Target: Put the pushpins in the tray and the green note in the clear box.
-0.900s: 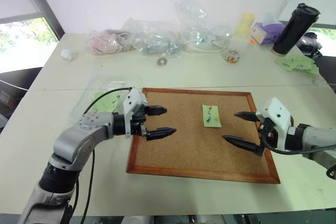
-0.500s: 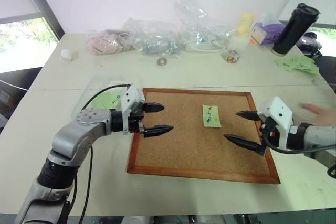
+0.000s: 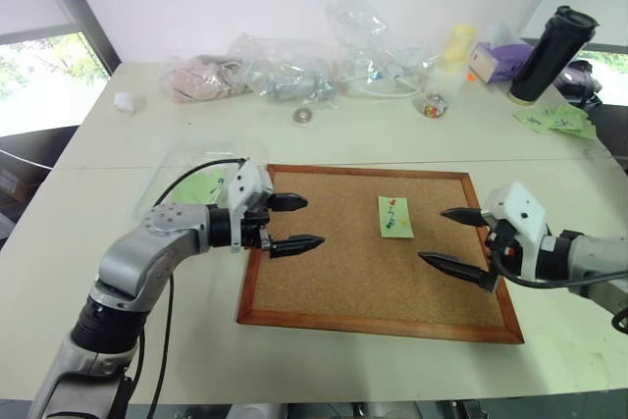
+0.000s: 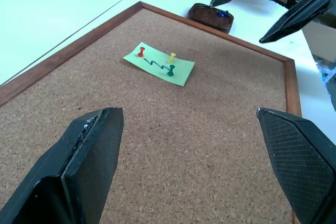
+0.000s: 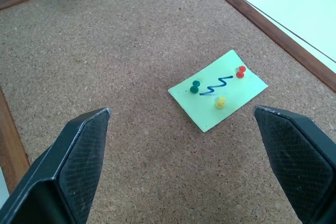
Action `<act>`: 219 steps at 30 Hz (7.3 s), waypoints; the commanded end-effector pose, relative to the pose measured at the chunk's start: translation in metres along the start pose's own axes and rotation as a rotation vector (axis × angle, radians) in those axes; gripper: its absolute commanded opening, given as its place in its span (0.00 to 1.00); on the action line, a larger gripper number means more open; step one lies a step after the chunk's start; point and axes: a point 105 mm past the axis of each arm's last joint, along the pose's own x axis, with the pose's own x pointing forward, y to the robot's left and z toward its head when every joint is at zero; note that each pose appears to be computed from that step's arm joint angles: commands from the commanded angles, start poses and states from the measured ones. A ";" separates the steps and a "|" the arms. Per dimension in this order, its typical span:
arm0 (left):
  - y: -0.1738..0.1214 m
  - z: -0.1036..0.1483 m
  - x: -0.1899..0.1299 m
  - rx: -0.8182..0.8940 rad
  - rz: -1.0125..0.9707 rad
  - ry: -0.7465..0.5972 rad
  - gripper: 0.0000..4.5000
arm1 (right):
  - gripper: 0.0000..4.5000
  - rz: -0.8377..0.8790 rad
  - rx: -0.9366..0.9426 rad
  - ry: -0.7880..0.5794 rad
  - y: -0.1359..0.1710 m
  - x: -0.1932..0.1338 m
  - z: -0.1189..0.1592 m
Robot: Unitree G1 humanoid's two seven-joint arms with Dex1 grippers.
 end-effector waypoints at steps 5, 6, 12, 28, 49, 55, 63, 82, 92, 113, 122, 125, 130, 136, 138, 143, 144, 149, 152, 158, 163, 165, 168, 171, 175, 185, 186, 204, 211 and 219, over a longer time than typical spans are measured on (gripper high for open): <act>-0.002 0.008 0.003 0.044 -0.014 -0.018 0.99 | 1.00 -0.020 -0.038 -0.013 -0.002 -0.005 0.008; -0.002 0.008 0.003 0.044 -0.015 -0.018 0.99 | 1.00 -0.020 -0.038 -0.013 -0.002 -0.005 0.008; -0.001 0.006 0.005 0.057 -0.014 -0.012 0.82 | 1.00 -0.020 -0.039 -0.015 -0.002 -0.005 0.008; -0.005 -0.059 0.043 0.141 -0.042 0.084 0.01 | 1.00 -0.043 -0.032 -0.100 -0.010 0.028 0.019; -0.001 -0.105 0.042 0.126 0.031 0.156 0.01 | 1.00 -0.203 0.019 -0.011 -0.066 0.088 -0.009; -0.002 -0.103 0.041 0.120 0.036 0.151 0.01 | 1.00 -0.219 -0.020 0.000 -0.068 0.092 -0.013; -0.003 -0.105 0.042 0.112 0.038 0.154 0.00 | 0.94 -0.221 -0.031 0.002 -0.069 0.094 -0.016; -0.002 -0.108 0.043 0.106 0.044 0.164 0.00 | 0.02 -0.229 0.012 -0.073 -0.074 0.087 0.002; -0.005 -0.111 0.045 0.101 0.021 0.182 0.00 | 0.02 -0.273 -0.006 -0.189 -0.073 0.050 0.050; -0.009 -0.114 0.050 0.097 -0.016 0.183 0.00 | 0.02 -0.677 0.295 0.075 -0.099 -0.075 -0.082; -0.010 -0.114 0.053 0.092 -0.013 0.172 0.00 | 0.07 -0.674 0.379 0.059 -0.096 -0.074 -0.105; -0.009 -0.113 0.053 0.092 -0.010 0.171 0.00 | 0.31 -0.664 0.384 0.063 -0.095 -0.072 -0.108; -0.009 -0.113 0.053 0.094 -0.008 0.171 0.00 | 0.88 -0.645 0.388 0.087 -0.093 -0.064 -0.116; -0.007 -0.113 0.051 0.096 -0.003 0.174 0.00 | 0.99 -0.624 0.359 0.049 -0.095 -0.061 -0.104; -0.007 -0.113 0.051 0.097 -0.004 0.175 0.00 | 0.99 -0.616 0.357 0.052 -0.094 -0.059 -0.104; -0.007 -0.113 0.051 0.096 -0.004 0.175 0.00 | 0.99 -0.569 0.287 -0.027 -0.092 -0.055 -0.072; -0.007 -0.113 0.051 0.096 -0.005 0.175 0.00 | 0.99 -0.551 0.267 -0.038 -0.090 -0.054 -0.064; -0.006 -0.113 0.051 0.096 -0.006 0.177 0.00 | 0.99 -0.416 0.206 -0.088 -0.074 -0.031 -0.031; -0.007 -0.114 0.052 0.096 -0.006 0.176 0.00 | 0.99 -0.312 0.175 -0.121 -0.053 0.004 -0.016; -0.007 -0.115 0.050 0.097 0.003 0.180 0.00 | 0.99 -0.273 0.175 -0.112 -0.037 0.050 -0.014; -0.006 -0.115 0.048 0.099 0.010 0.183 0.00 | 0.99 -0.273 0.167 -0.081 -0.034 0.063 -0.022; -0.005 -0.115 0.047 0.099 0.018 0.185 0.00 | 0.99 -0.276 0.177 -0.071 -0.035 0.067 -0.027; -0.005 -0.115 0.046 0.098 0.024 0.186 0.00 | 0.99 -0.273 0.194 -0.070 -0.035 0.070 -0.031; -0.006 -0.115 0.045 0.096 0.024 0.186 0.00 | 0.99 -0.272 0.201 -0.073 -0.035 0.073 -0.033; -0.007 -0.115 0.045 0.098 0.023 0.187 0.00 | 0.99 -0.280 0.204 -0.068 -0.037 0.075 -0.037; -0.007 -0.113 0.045 0.098 0.020 0.185 0.00 | 0.99 -0.246 0.204 -0.071 -0.031 0.066 -0.035; -0.007 -0.113 0.045 0.098 0.020 0.185 0.00 | 0.99 -0.240 0.202 -0.070 -0.030 0.065 -0.035; -0.007 -0.111 0.047 0.099 0.016 0.181 0.00 | 0.36 -0.298 0.206 -0.067 -0.043 0.075 -0.043; -0.008 -0.111 0.047 0.099 0.017 0.180 0.00 | 0.36 -0.277 0.187 -0.059 -0.038 0.081 -0.044; -0.007 -0.111 0.048 0.102 0.021 0.181 0.00 | 0.05 -0.271 0.171 -0.060 -0.036 0.079 -0.041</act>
